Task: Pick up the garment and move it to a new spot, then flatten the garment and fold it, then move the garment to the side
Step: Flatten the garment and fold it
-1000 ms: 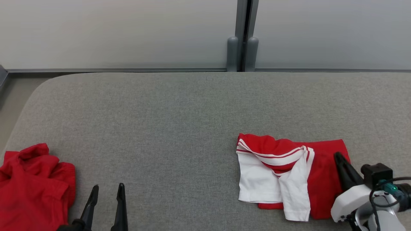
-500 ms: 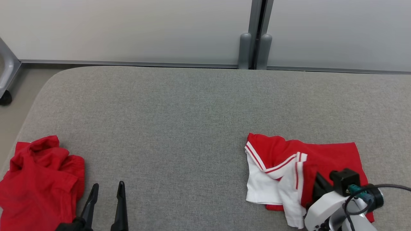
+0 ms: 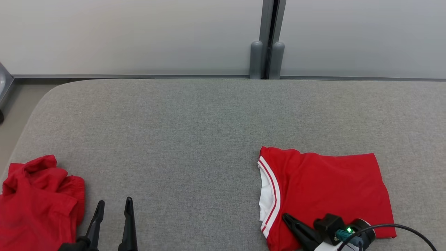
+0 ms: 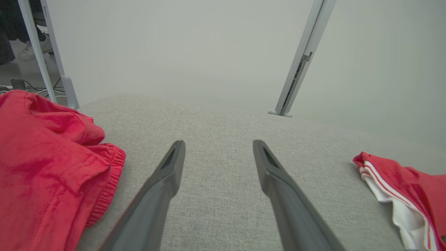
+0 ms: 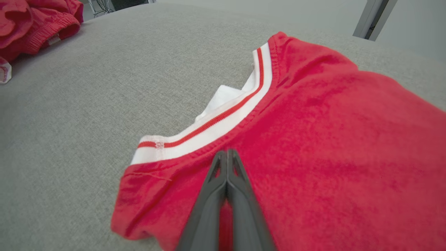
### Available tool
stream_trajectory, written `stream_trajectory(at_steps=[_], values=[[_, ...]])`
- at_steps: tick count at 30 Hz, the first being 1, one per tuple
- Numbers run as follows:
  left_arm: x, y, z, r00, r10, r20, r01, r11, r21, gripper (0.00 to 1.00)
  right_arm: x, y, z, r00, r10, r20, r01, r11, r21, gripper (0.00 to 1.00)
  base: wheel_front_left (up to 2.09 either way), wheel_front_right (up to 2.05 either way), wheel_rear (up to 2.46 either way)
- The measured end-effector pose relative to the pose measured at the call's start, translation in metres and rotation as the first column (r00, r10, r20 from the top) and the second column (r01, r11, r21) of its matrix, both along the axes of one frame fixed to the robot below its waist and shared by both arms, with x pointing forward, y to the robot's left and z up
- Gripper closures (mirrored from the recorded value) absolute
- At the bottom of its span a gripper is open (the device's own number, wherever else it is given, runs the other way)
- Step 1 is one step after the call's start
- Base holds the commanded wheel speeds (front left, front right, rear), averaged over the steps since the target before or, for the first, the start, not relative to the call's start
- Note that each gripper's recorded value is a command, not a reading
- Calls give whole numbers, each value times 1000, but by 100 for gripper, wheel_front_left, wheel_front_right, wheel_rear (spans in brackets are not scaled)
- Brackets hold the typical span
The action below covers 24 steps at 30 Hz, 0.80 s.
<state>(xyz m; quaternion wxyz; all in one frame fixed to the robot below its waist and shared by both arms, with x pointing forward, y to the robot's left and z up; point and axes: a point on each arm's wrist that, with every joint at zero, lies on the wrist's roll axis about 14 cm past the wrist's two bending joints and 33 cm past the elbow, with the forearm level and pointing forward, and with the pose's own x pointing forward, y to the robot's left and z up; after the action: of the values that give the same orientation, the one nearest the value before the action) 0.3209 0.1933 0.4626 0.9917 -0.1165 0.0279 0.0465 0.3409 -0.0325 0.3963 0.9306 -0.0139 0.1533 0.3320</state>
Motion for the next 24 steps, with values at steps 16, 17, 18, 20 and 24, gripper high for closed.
stream_trajectory(at_steps=[16, 17, 18, 20, 24], values=[[-6, 6, 11, 999, 20, 35, -20, 1000, 2, 0, 35, -115, 94, 880, -384, 280, 362, 923, 128, 0, 0, 0, 0], [-6, 7, 12, 999, 21, 37, -22, 1000, 4, 0, 34, -131, 101, 853, -422, 307, 402, 906, 130, 0, 0, 0, 0], [-6, 7, 12, 999, 22, 40, -23, 1000, 5, 0, 31, -144, 107, 831, -444, 336, 430, 895, 118, 0, 0, 0, 0], [-6, 8, 13, 999, 19, 43, -20, 1000, 16, 0, 25, -167, 116, 781, -511, 360, 496, 857, 139, 0, 0, 0, 0], [-10, 14, 11, 999, 30, 37, -31, 999, 25, 0, 9, -198, 113, 726, -587, 359, 582, 802, 134, 0, 0, 0, 0]])
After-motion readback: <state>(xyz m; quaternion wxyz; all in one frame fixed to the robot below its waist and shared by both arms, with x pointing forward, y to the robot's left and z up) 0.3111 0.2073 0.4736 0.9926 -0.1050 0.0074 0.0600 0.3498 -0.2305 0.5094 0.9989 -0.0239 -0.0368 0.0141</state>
